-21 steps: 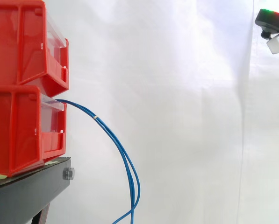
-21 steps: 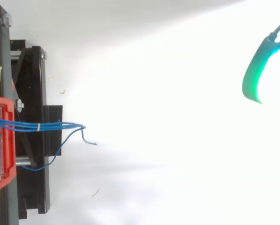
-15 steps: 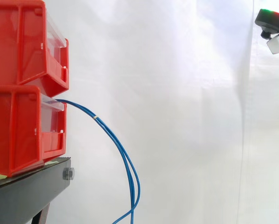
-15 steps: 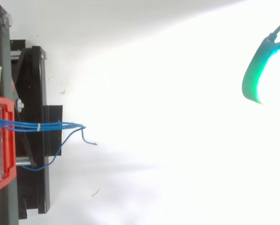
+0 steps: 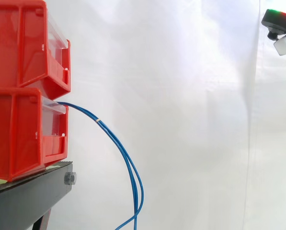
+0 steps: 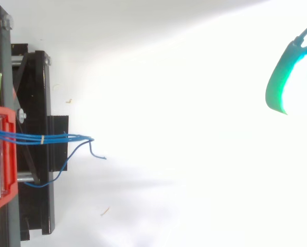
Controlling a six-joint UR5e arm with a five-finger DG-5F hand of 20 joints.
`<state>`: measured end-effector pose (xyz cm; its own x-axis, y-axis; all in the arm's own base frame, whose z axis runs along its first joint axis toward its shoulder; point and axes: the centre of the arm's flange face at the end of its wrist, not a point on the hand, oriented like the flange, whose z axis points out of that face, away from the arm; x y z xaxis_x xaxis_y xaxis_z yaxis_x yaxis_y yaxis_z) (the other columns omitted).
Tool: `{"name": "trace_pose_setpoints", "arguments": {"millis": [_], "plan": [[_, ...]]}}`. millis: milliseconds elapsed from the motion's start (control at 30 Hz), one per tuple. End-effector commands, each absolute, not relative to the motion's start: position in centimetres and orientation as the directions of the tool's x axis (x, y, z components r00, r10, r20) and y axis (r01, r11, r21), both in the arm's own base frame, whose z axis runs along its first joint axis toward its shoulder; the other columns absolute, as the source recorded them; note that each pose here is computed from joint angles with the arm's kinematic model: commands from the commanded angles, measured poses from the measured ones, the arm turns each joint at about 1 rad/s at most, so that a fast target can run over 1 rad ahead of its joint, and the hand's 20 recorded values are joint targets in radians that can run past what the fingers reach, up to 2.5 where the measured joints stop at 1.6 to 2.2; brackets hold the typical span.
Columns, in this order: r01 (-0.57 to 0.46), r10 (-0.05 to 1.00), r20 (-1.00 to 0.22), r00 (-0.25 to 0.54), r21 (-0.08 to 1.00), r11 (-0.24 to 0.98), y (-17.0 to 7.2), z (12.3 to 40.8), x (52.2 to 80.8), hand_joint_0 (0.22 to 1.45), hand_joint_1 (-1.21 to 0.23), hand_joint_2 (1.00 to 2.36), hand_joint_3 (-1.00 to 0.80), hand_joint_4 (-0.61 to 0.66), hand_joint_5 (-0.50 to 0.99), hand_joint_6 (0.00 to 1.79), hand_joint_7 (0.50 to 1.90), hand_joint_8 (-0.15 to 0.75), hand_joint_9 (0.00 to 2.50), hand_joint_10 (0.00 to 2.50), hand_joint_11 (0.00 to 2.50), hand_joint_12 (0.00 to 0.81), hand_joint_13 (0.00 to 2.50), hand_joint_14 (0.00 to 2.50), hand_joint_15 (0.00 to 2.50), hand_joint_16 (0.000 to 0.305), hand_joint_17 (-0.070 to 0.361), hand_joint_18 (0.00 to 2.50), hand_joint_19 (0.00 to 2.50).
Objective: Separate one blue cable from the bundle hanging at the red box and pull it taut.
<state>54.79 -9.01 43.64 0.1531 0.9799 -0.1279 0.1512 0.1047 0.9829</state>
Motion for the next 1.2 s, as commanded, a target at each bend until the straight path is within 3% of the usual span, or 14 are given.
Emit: {"name": "trace_pose_setpoints", "arguments": {"millis": [0,200,400,533,800,1000,1167], "plan": [[0.149,0.981,-0.127,0.15,0.983,0.104,-9.0,43.7,54.8,0.48,-0.7,1.0,-0.5,0.16,-0.22,0.5,0.85,0.237,0.55,0.01,0.29,0.327,0.61,0.01,0.24,0.046,0.104,0.61,0.27],[0.165,0.98,-0.134,0.144,0.98,0.11,-8.8,42.1,55.8,0.47,-0.65,1.0,-0.5,0.16,-0.22,0.5,0.85,0.249,0.57,0.01,0.29,0.334,0.62,0.01,0.24,0.047,0.107,0.62,0.27],[0.198,0.98,-0.14,0.143,0.974,0.11,-8.8,37.8,58.3,0.47,-0.62,1.0,-0.5,0.17,-0.21,0.5,0.85,0.253,0.58,0.01,0.29,0.336,0.63,0.01,0.25,0.048,0.108,0.63,0.28],[0.137,0.979,-0.13,0.158,0.985,0.109,-8.7,35.6,60.7,0.47,-0.59,1.0,-0.5,0.17,-0.21,0.5,0.84,0.253,0.59,0.01,0.28,0.336,0.64,0.01,0.24,0.048,0.108,0.63,0.29],[0.12,0.978,-0.107,0.18,0.989,0.086,-9.0,30.9,63.4,0.47,-0.59,1.0,-0.5,0.17,-0.21,0.5,0.84,0.257,0.59,0.01,0.29,0.334,0.64,0.01,0.25,0.047,0.107,0.63,0.29],[0.076,0.97,-0.101,0.221,0.993,0.086,-9.2,29.9,64.5,0.48,-0.59,1.0,-0.5,0.17,-0.21,0.5,0.85,0.255,0.6,0.01,0.3,0.333,0.65,0.01,0.25,0.047,0.106,0.64,0.3],[0.078,0.968,-0.093,0.234,0.994,0.077,-9.3,27.1,66.2,0.48,-0.6,1.0,-0.5,0.17,-0.21,0.5,0.84,0.254,0.6,0.01,0.29,0.331,0.66,0.01,0.26,0.047,0.106,0.64,0.3]]}}
